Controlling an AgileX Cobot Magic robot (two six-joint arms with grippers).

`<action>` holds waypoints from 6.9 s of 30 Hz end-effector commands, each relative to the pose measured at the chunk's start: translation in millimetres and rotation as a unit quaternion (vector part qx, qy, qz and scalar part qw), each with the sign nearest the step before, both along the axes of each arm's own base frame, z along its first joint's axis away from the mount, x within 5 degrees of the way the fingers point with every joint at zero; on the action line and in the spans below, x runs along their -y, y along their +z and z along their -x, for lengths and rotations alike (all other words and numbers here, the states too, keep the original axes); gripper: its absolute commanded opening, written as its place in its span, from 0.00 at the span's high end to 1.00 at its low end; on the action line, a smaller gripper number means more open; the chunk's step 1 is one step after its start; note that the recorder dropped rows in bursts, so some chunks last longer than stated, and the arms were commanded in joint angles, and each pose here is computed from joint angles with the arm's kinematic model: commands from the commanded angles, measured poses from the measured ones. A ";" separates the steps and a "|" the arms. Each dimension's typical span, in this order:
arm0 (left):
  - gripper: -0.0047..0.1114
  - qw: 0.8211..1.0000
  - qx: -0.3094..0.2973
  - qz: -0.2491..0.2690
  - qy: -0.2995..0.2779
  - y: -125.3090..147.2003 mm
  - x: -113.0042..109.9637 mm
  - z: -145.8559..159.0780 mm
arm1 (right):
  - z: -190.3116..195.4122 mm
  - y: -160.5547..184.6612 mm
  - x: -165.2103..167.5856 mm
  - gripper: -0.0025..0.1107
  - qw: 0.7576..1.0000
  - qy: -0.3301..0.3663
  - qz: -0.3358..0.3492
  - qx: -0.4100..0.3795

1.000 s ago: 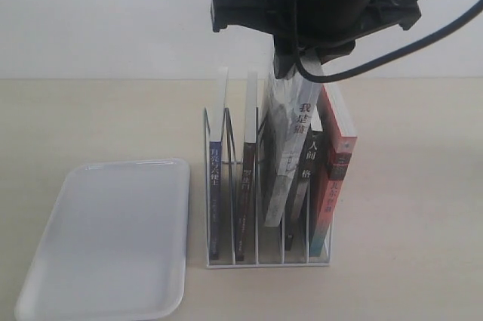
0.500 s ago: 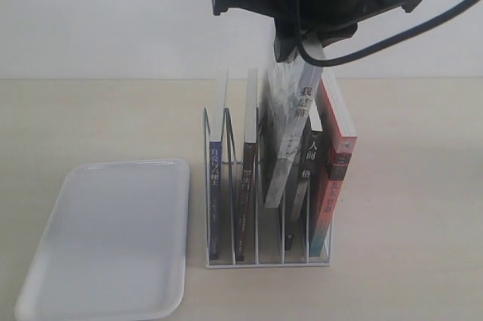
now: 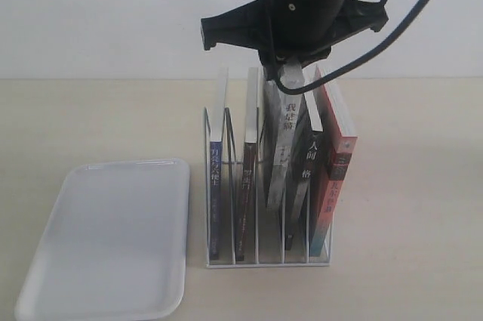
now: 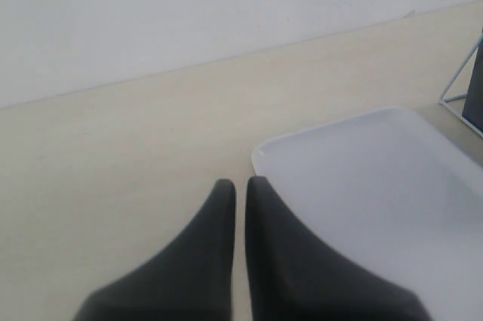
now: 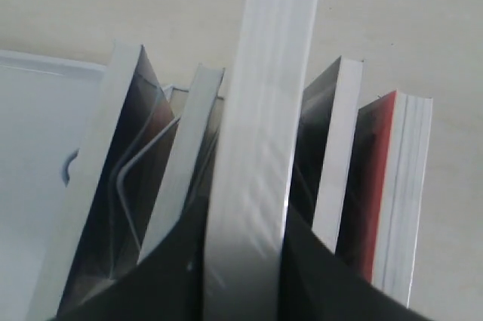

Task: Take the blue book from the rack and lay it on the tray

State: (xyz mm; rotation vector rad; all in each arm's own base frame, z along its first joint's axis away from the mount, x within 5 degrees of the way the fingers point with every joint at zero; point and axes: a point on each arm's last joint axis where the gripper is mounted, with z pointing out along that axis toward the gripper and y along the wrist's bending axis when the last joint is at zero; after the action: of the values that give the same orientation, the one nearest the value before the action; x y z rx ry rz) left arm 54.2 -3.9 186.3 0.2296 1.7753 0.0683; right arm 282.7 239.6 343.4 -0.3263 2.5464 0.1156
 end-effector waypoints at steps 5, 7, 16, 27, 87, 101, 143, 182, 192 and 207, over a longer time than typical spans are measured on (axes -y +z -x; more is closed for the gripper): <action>0.92 1.000 0.006 0.010 -0.004 0.4 0.8 -0.2 | -0.2 -22.1 0.4 0.98 1.000 -0.010 -0.012 0.012; 0.92 1.000 0.006 0.010 -0.004 0.4 0.8 -0.2 | 0.4 -27.9 1.0 0.98 1.000 -0.013 -0.011 0.007; 0.92 1.000 0.006 0.010 -0.004 0.4 0.8 -0.2 | 1.8 -30.1 -0.2 0.98 1.000 -0.017 -0.021 -0.002; 0.92 1.000 0.006 0.010 -0.004 0.4 0.8 -0.2 | 4.6 -33.9 -1.7 0.98 0.999 -0.017 -0.024 -0.027; 0.92 1.000 0.006 0.010 -0.004 0.4 0.8 -0.2 | 10.0 -26.1 -46.0 0.64 0.993 0.083 -0.081 -0.028; 0.92 1.000 0.006 0.010 -0.004 0.4 0.8 -0.2 | 4.1 -37.0 -42.9 0.64 0.997 0.061 -0.041 -0.027; 0.92 1.000 0.006 0.010 -0.004 0.4 0.8 -0.2 | 13.6 -2.7 -58.6 0.98 0.995 0.093 -0.002 -0.021; 0.92 1.000 0.006 0.010 -0.004 0.4 0.8 -0.2 | 26.6 132.9 -44.5 0.98 0.957 0.191 0.041 0.212; 0.92 1.000 0.006 0.010 -0.004 0.4 0.8 -0.2 | 40.7 139.6 -65.8 0.98 0.926 0.271 0.029 0.259; 0.92 1.000 0.006 0.010 -0.004 0.4 0.8 -0.2 | 52.0 100.5 -120.3 0.98 0.867 0.422 0.073 0.256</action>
State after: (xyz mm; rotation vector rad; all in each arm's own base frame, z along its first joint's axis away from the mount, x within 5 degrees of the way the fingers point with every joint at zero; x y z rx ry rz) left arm 54.2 -3.9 186.3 0.2296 1.7753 0.0683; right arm 231.8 351.8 442.7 -1.2746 1.8213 0.1407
